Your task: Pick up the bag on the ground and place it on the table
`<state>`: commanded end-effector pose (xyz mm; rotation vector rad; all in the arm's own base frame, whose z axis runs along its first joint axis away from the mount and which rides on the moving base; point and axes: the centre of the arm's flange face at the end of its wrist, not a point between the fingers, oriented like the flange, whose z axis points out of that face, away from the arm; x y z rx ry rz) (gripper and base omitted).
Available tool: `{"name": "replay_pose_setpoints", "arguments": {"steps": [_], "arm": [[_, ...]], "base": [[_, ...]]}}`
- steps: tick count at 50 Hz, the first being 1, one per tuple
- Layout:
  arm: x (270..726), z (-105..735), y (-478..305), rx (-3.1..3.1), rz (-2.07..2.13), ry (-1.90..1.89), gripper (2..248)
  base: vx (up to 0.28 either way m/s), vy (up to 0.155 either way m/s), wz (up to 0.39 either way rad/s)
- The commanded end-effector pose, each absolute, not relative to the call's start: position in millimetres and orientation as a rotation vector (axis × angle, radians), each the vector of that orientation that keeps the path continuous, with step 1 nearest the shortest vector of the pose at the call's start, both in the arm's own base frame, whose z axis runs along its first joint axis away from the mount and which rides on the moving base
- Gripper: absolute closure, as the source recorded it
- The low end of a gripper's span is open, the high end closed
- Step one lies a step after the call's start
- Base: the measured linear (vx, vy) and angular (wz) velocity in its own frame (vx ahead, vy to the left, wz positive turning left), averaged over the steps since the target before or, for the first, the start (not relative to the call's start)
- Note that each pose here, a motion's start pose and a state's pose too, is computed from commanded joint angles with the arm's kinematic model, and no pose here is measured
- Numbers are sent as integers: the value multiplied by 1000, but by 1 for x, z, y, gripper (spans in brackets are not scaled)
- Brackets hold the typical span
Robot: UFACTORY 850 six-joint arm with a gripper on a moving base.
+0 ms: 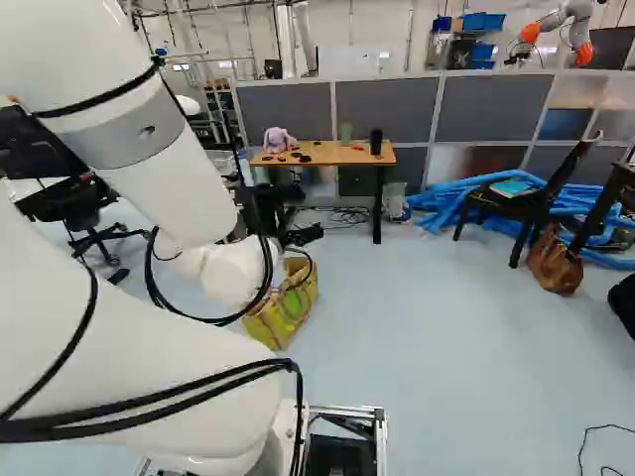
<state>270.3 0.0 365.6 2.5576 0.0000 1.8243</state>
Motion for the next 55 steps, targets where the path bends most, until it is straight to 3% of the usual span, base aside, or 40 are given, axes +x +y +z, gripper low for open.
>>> {"name": "replay_pose_setpoints", "arguments": {"steps": [55], "arm": [[273,366,0,2559,1823,0,3]], "base": [[0,0,0]]}}
